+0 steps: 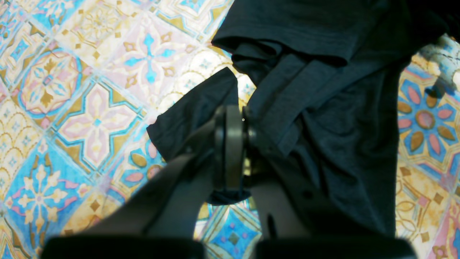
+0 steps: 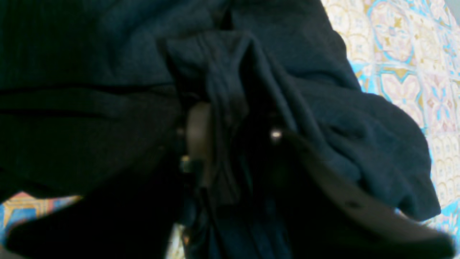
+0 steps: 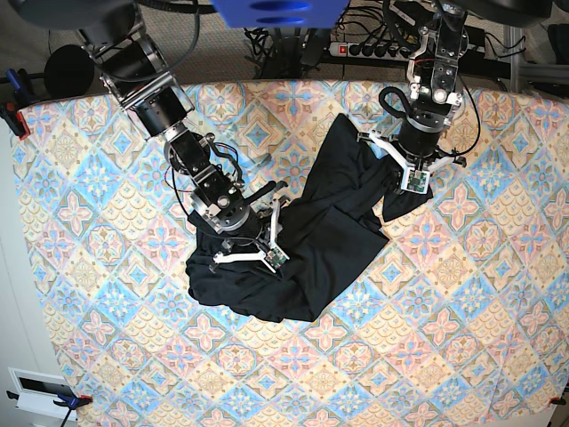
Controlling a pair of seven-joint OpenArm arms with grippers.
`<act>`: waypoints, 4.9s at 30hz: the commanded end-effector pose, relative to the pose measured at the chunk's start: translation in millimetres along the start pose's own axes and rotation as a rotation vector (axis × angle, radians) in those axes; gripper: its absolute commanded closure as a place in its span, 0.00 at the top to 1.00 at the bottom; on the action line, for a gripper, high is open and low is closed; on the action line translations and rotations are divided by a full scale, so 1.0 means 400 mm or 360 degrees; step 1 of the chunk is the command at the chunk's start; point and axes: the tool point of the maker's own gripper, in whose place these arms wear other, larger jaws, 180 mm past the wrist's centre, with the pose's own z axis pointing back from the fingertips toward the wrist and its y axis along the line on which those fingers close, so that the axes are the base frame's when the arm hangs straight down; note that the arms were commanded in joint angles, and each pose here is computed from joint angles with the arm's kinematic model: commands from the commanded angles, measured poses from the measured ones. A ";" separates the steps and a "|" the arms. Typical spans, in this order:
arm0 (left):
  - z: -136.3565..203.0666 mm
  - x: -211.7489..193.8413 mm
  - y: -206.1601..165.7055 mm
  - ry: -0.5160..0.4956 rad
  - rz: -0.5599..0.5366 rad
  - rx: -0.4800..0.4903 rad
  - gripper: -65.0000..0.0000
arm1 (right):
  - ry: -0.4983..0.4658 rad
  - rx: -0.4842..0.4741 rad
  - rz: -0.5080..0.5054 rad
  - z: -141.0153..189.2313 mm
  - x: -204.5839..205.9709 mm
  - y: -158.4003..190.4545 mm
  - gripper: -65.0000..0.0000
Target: Layout the t-shirt on the table in an organized manner, then fold the t-shirt properly
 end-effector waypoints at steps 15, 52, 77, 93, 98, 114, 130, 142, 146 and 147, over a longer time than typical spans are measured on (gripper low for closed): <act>0.003 0.028 0.010 -0.0061 -0.0014 0.0023 0.00 | -0.0162 -0.0276 -0.0038 0.030 0.100 -0.222 0.00; 0.006 0.017 0.005 -0.0044 -0.0005 0.0013 0.00 | -0.0089 -0.1208 -0.0440 0.319 -0.040 -0.775 0.43; 0.003 0.025 -0.001 -0.0055 -0.0003 0.0001 0.00 | -0.0241 -0.0341 -0.0290 0.330 0.069 0.016 0.00; 0.007 0.020 0.001 -0.0049 0.0005 0.0005 0.00 | -0.0181 -0.0033 -0.0193 0.135 0.120 0.115 0.00; 0.008 0.019 0.001 -0.0047 0.0006 0.0005 0.00 | -0.0091 0.0045 -0.0287 0.063 0.093 0.113 0.00; 0.013 0.002 -0.001 -0.0026 0.0008 0.0003 0.00 | 0.0108 0.0104 -0.0301 -0.048 -0.003 0.139 0.00; 0.011 0.009 0.000 -0.0035 0.0007 0.0004 0.00 | 0.0379 0.0057 -0.0223 0.142 -0.172 0.132 0.00; 0.031 0.064 -0.007 -0.0135 0.0004 -0.0007 0.00 | 0.0377 0.0175 -0.0265 0.315 -0.170 0.254 0.00; 0.041 0.091 -0.018 -0.0184 0.0051 -0.0041 0.00 | 0.0304 0.0138 -0.0256 0.364 -0.115 0.225 0.00; 0.041 0.095 -0.023 -0.0189 0.0096 -0.0067 0.00 | 0.0306 0.0134 -0.0260 0.367 -0.115 0.224 0.00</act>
